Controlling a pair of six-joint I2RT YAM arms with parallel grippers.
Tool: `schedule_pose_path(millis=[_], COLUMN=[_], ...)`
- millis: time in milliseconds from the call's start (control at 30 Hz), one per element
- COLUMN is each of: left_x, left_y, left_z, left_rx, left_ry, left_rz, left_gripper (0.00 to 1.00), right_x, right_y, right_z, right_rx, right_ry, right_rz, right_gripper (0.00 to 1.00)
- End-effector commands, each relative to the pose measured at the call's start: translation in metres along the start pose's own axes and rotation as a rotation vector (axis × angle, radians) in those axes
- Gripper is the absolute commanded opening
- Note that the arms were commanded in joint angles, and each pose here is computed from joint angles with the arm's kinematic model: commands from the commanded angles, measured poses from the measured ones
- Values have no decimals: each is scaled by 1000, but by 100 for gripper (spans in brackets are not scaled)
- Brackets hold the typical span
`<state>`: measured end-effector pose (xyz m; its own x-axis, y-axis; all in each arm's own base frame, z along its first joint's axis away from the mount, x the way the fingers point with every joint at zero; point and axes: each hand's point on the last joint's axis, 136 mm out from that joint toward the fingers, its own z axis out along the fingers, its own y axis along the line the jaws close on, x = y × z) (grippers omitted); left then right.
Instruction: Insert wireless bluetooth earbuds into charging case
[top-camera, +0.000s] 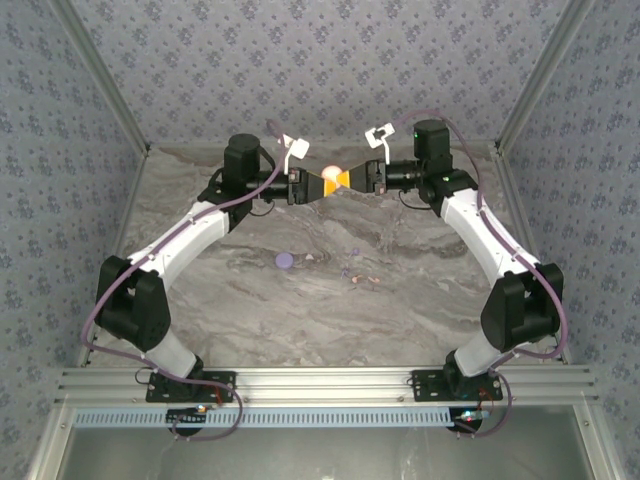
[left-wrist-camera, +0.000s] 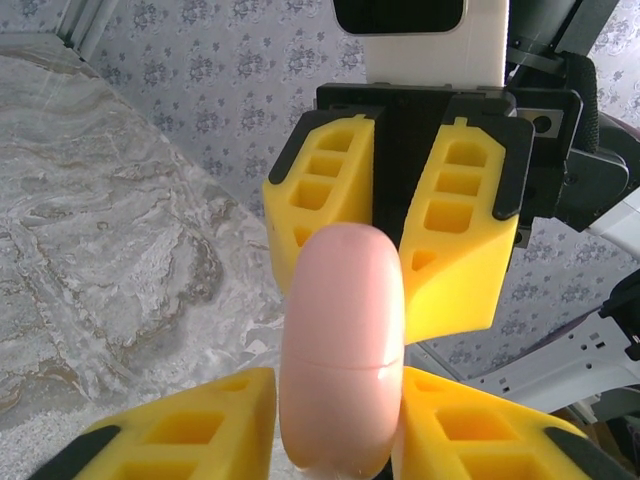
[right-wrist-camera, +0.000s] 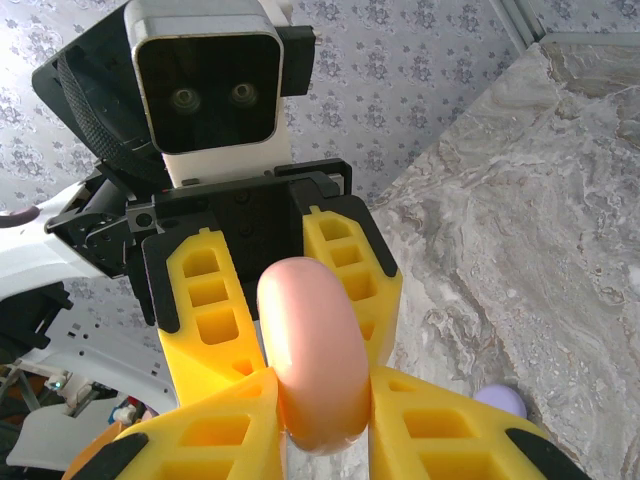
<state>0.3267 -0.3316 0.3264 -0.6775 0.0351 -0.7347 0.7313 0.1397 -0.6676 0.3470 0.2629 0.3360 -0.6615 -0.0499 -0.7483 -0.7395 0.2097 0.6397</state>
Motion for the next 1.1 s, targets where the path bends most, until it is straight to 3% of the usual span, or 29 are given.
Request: schedule_pose_path(millis=[0,267,467,833,967,1067], left_x=[-13,-11,-7,2,3,4], left_y=[-19,-16,-19,-18,-18,-18], left_z=[-2,1,2,2,2,2], left_rx=[27,18,22,14,11,9], left_ry=[-24,-16,3,30,30,33], left_rz=[59,52,71,72,71,71], left_gripper=[29,15,15,14,15,14], right_x=[2,8,6,-1,-2,-1], right_y=[16,18,19,24,25,24], right_z=[-1,2,0,-2,-3,-3], right_rx=[-36,-35,-12,-3,-5,-3], right_ry=[14,43,33,19,17,22], right_rz=[-30,-33,-44,-61,-64,-59], right_gripper=[23,25,35,39,38,31])
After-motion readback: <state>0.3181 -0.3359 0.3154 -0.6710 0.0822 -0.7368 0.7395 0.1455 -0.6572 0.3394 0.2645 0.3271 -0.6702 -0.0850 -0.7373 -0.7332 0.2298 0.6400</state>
